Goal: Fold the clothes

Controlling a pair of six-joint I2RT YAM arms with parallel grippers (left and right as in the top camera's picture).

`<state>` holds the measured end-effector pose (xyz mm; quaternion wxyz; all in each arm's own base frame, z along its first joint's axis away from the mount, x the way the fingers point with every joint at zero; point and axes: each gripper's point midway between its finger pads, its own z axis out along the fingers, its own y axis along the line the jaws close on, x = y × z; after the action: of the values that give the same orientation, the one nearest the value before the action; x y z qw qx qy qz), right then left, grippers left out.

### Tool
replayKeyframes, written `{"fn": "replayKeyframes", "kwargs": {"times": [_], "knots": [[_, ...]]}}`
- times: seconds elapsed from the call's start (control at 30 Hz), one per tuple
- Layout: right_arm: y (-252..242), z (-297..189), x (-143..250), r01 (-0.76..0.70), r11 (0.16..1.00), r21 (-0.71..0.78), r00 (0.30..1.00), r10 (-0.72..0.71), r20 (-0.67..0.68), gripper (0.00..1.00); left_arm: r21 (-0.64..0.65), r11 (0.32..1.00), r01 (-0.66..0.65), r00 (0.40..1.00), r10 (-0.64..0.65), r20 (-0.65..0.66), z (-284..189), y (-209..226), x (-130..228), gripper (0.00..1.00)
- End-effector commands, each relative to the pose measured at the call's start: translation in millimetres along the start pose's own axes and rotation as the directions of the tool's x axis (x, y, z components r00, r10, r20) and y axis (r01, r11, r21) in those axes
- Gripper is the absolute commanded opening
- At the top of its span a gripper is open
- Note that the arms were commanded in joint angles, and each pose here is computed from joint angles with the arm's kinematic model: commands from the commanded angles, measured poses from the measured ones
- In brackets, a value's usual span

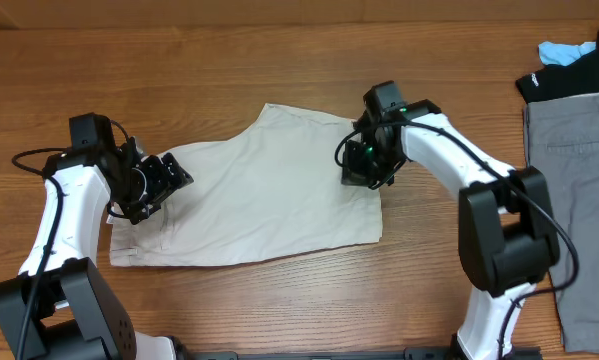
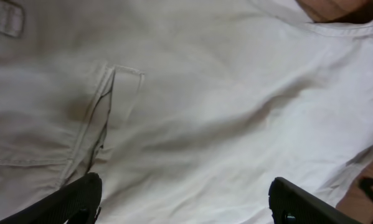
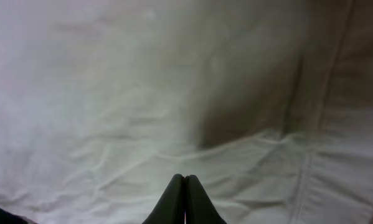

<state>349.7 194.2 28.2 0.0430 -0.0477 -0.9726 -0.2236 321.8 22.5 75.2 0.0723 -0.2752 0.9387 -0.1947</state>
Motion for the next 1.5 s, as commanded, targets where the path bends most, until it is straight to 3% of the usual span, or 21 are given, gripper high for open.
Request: {"fn": "replayKeyframes", "kwargs": {"times": [0.0,0.17,0.33,0.47,0.77,0.93,1.37,1.47], "knots": [[-3.0,9.6,3.7,-0.021,1.0,-0.015,0.999,0.02,-0.037,0.04,0.035,0.999,-0.038,0.999,0.037,0.026,-9.6,-8.4,-5.5,0.88],[-27.6,18.6,1.7,-0.04,0.995,0.097,0.999,0.043,-0.032,0.04,0.035,0.999,-0.037,0.999,0.037,0.025,-9.5,-8.3,-5.4,0.91],[-36.8,14.7,0.3,-0.067,0.992,0.108,0.997,0.071,-0.032,0.04,0.035,0.999,-0.039,0.999,0.038,0.029,-9.6,-8.6,-6.2,0.92],[-45.0,13.1,-2.6,-0.088,0.99,0.114,0.995,0.092,-0.029,0.04,0.035,0.999,-0.039,0.999,0.038,0.029,-9.5,-8.5,-6.3,1.0],[-56.6,11.5,-5.1,-0.096,0.981,0.171,0.995,0.099,-0.008,0.04,0.036,0.999,-0.04,0.999,0.039,0.032,-9.6,-8.6,-7.1,1.0],[-77.5,6.0,-8.9,-0.154,0.951,0.268,0.988,0.149,0.039,0.04,0.032,0.999,-0.04,0.999,0.039,0.032,-9.5,-7.9,-7.1,1.0],[-140.7,-25.8,-23.0,-0.363,0.894,0.263,0.932,0.349,0.101,0.04,0.001,0.999,-0.046,0.998,0.046,0.044,-9.2,-2.7,-9.8,1.0],[-153.0,-30.6,-22.1,-0.442,0.847,0.295,0.897,0.419,0.14,0.04,-0.018,0.999,-0.041,0.998,0.042,0.05,-8.7,0.7,-11.3,1.0]]}}
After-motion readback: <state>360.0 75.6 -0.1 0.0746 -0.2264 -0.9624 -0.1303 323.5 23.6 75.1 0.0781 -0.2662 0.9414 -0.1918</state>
